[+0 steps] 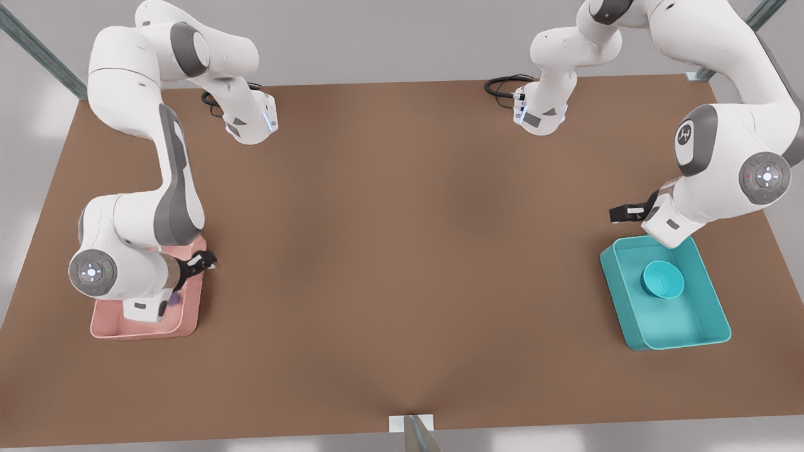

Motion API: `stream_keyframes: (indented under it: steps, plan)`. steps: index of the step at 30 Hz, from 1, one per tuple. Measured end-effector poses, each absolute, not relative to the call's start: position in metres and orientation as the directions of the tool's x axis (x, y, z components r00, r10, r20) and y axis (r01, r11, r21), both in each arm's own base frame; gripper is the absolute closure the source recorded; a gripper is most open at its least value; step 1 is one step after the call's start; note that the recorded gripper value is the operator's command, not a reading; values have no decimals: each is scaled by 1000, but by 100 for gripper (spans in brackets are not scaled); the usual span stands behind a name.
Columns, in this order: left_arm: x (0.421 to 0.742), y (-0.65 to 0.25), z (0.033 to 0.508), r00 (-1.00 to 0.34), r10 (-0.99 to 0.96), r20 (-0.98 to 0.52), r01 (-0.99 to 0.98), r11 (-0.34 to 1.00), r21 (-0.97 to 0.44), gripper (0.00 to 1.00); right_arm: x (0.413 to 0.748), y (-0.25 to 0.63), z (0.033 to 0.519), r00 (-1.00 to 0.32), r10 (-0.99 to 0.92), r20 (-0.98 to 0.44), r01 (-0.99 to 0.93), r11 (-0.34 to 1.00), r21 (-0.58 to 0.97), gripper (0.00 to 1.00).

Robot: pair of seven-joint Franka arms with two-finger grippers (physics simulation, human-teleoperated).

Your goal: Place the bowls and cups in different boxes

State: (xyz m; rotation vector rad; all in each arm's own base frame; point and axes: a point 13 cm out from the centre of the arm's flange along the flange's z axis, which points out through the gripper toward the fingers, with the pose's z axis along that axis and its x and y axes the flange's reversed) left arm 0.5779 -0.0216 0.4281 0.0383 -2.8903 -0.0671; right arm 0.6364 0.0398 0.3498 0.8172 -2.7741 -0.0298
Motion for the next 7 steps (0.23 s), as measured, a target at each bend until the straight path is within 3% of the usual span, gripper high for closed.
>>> stream_keyframes:
  steps: [3, 7]
  plan:
    - [578, -22, 428, -968, -31, 248, -20, 999, 49, 0, 576, 26, 429, -859, -460, 224, -466, 884, 30, 0]
    - [578, -22, 428, -968, -31, 248, -19, 999, 49, 0, 529, 9, 457, -902, -359, 239, -369, 929, 3, 0]
